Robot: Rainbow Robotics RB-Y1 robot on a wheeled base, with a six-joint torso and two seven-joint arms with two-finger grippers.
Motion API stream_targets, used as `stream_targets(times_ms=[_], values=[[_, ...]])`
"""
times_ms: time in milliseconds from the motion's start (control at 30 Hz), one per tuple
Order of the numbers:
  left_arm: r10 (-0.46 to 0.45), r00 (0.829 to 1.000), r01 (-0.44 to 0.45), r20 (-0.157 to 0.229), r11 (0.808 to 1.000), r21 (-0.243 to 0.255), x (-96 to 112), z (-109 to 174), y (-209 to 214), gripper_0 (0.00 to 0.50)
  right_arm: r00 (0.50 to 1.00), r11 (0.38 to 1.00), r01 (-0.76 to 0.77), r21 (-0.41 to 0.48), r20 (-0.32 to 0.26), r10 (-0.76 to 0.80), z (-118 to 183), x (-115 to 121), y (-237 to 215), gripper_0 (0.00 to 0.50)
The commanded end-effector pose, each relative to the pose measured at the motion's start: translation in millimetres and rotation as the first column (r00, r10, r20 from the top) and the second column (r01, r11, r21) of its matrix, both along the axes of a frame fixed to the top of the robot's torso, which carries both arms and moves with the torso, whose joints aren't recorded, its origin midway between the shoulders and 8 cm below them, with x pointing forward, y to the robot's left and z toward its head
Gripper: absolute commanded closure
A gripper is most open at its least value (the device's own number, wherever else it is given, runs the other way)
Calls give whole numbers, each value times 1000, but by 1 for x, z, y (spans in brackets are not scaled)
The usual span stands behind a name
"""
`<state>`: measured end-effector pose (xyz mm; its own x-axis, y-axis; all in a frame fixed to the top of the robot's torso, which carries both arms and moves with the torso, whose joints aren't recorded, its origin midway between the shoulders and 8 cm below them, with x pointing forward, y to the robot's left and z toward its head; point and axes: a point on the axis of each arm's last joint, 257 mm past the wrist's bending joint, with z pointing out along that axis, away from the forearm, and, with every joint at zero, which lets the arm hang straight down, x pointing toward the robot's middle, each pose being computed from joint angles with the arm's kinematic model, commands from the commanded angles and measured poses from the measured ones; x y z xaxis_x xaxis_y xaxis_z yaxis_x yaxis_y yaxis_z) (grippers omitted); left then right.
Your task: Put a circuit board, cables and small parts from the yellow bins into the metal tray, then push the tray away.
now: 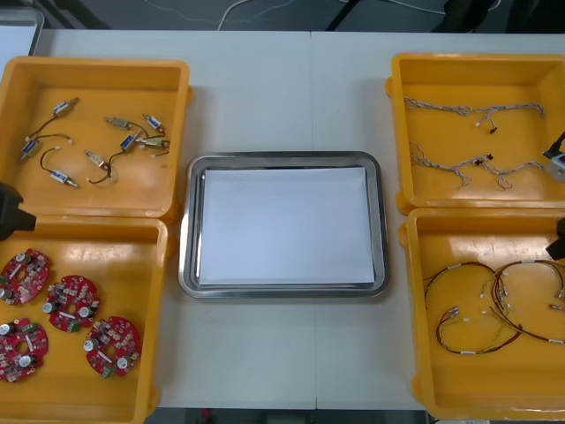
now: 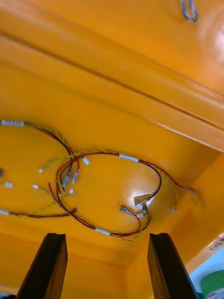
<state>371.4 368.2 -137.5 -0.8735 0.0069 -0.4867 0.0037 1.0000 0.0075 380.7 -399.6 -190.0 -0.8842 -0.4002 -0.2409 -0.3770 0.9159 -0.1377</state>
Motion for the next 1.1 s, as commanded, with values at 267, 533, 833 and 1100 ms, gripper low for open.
stream_targets(times_ms=[267, 533, 833, 1100], values=[[-38, 999, 40, -24, 996, 85, -46, -54, 30, 0, 961, 956, -276, -102, -30, 274, -3, -25, -40, 0], [-119, 992, 121, -38, 990, 75, -57, -77, 21, 0, 892, 882, -450, -142, -17, 452, -19, -28, -46, 0], [-211, 977, 211, -4, 975, 72, -56, -83, 7, 0, 802, 785, -585, -205, -1, 597, -43, -32, -54, 0], [-321, 947, 316, 27, 942, 113, -53, -80, -10, 0, 728, 702, -665, -256, -12, 686, -58, -37, -60, 0]])
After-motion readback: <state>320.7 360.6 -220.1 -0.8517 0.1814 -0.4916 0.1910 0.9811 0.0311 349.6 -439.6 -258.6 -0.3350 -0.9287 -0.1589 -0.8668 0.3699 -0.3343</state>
